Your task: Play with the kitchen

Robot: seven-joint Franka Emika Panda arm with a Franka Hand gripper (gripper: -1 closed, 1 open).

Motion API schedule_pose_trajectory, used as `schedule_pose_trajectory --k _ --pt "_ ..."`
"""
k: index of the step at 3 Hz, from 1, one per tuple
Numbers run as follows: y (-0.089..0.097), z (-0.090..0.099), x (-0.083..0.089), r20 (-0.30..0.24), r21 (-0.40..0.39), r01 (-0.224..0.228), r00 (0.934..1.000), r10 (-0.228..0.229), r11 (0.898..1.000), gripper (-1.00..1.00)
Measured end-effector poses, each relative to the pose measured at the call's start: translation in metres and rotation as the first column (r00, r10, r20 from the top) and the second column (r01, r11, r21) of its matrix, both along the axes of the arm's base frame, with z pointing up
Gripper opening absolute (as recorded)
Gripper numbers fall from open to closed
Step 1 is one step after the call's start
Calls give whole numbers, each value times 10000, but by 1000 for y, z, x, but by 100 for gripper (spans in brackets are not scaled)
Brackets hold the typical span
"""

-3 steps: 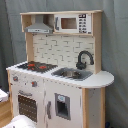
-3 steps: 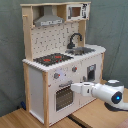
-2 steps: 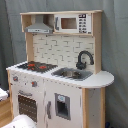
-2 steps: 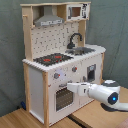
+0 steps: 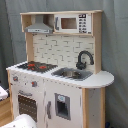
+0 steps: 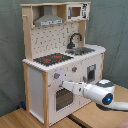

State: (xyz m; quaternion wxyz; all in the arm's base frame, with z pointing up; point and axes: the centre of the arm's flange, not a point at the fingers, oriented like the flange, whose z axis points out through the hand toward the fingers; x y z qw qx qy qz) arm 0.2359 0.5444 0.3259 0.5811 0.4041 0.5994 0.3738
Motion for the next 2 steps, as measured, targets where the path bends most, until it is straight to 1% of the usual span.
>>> schedule_pose_trajectory --k 1,2 --pt "2 -3 11 191 630 104 9998 -116 9980 100" --pt "-1 -6 19 330 1128 237 9991 -276 9933 100"
